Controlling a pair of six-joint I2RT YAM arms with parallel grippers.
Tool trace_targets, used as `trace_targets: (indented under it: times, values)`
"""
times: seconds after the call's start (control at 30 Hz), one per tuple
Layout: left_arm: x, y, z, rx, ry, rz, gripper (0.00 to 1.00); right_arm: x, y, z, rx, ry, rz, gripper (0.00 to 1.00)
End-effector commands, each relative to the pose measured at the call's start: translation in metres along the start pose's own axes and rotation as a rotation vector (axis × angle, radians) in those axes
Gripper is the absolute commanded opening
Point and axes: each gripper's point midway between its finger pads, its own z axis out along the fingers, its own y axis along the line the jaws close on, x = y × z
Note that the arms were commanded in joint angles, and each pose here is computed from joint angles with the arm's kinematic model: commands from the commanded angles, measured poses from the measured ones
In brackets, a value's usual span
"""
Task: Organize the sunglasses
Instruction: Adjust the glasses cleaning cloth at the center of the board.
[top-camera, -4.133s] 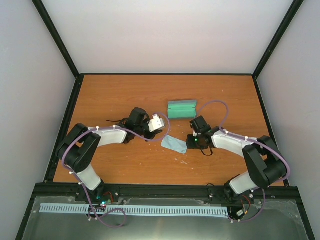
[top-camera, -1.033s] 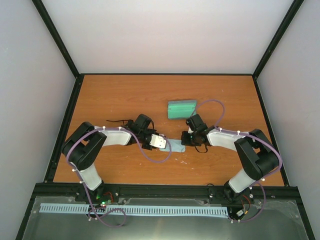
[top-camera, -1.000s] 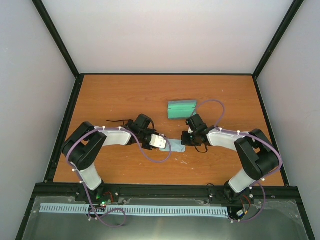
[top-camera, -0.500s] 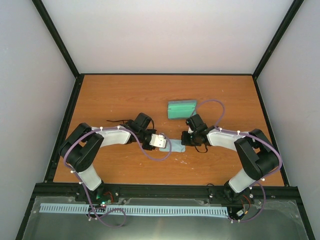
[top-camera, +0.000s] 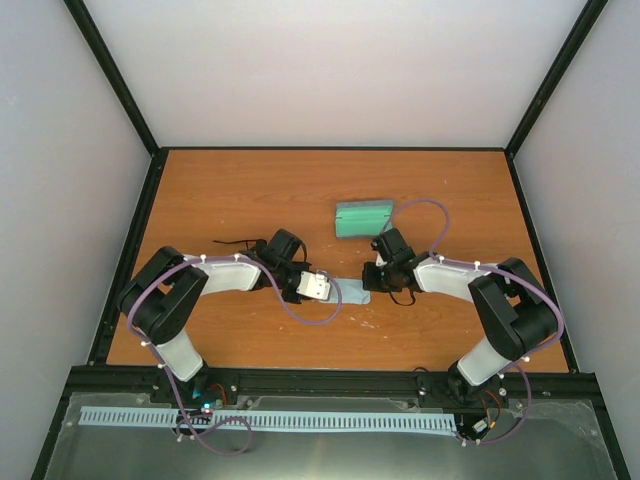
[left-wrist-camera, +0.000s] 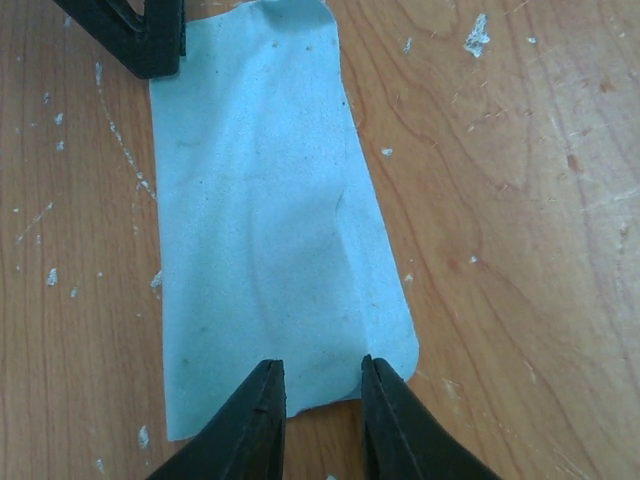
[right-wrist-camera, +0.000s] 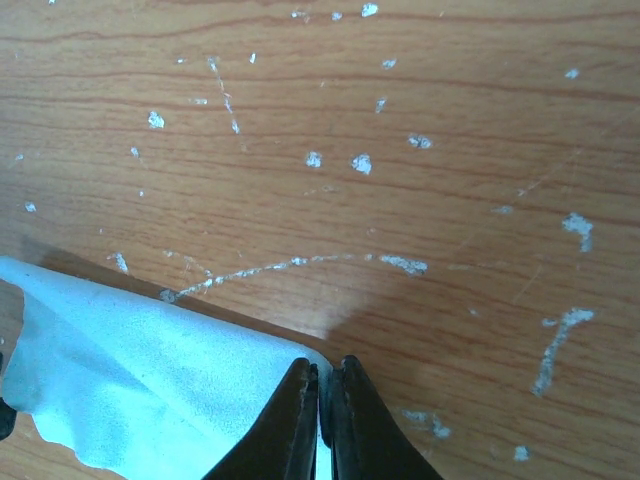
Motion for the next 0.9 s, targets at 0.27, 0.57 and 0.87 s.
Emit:
trace_targets:
  times: [0.27, 0.57, 0.87]
  values:
    - [0.006, 0.0, 0.008, 0.001, 0.024, 0.044, 0.16, 0.043, -0.027, 0.012, 0.08, 0.129, 0.023, 0.08]
    - [0.007, -0.004, 0.009, 0.022, 0.025, 0.023, 0.01, 0.045, -0.03, 0.012, 0.089, 0.132, 0.025, 0.08]
    - [-0.009, -0.01, -0.008, 0.041, -0.02, -0.007, 0.01, 0.044, -0.029, 0.013, 0.086, 0.133, 0.022, 0.08]
